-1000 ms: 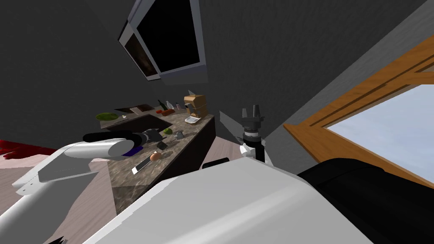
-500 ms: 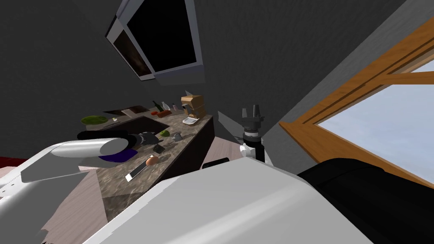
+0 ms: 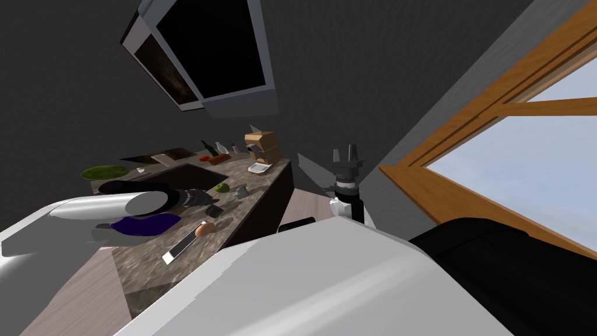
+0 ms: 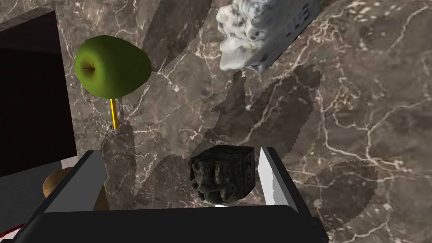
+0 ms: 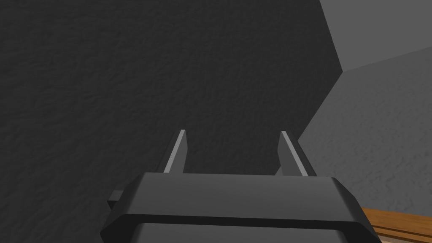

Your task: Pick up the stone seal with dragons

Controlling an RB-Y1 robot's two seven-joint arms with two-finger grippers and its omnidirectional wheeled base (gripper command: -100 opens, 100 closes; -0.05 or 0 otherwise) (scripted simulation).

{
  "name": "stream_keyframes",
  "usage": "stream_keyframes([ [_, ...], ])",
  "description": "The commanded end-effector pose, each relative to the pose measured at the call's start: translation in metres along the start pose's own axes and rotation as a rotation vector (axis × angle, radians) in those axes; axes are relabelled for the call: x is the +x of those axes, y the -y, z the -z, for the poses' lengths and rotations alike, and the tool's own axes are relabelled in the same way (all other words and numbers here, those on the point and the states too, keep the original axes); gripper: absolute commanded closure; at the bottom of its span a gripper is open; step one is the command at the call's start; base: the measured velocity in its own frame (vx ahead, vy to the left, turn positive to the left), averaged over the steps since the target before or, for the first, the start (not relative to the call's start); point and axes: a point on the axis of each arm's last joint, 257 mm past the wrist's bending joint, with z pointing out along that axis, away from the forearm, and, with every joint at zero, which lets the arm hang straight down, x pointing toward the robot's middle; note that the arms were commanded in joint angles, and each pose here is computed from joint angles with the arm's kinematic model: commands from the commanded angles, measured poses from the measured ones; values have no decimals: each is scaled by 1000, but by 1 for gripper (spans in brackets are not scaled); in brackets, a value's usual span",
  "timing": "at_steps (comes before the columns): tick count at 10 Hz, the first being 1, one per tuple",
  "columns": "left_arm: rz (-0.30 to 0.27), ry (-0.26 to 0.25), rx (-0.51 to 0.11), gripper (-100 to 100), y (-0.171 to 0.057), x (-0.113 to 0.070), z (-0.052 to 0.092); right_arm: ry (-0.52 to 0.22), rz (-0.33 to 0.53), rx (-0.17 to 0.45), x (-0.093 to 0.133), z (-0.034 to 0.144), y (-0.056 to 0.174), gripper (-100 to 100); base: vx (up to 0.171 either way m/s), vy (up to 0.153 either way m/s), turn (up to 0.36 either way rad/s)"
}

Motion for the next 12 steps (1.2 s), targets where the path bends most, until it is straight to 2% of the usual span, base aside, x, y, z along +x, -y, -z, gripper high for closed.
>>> stream_keyframes([
  [1,53,45,-36,-100,-6,-16,-2,0,0,0,0,0,0,0,27,38,-100],
  [6,227,206,-189,-100,-52,-77,-15,0,0,0,0,0,0,0,44,77,-89],
  [7,265,248,-251,-100,-78,-93,-21,0,0,0,0,0,0,0,52,136,-34],
  [8,273,259,-279,-100,-91,-97,-24,0,0,0,0,0,0,0,10,82,-48],
  [9,261,246,-257,-100,-78,-94,-24,0,0,0,0,0,0,0,-10,4,-27],
  [10,264,249,-261,0,-81,-95,-25,0,0,0,0,0,0,0,0,0,0],
  [11,267,249,-260,-100,-84,-101,-34,0,0,0,0,0,0,0,10,-3,-23],
  [12,268,250,-259,-100,-86,-104,-38,0,0,0,0,0,0,0,18,-5,-25],
])
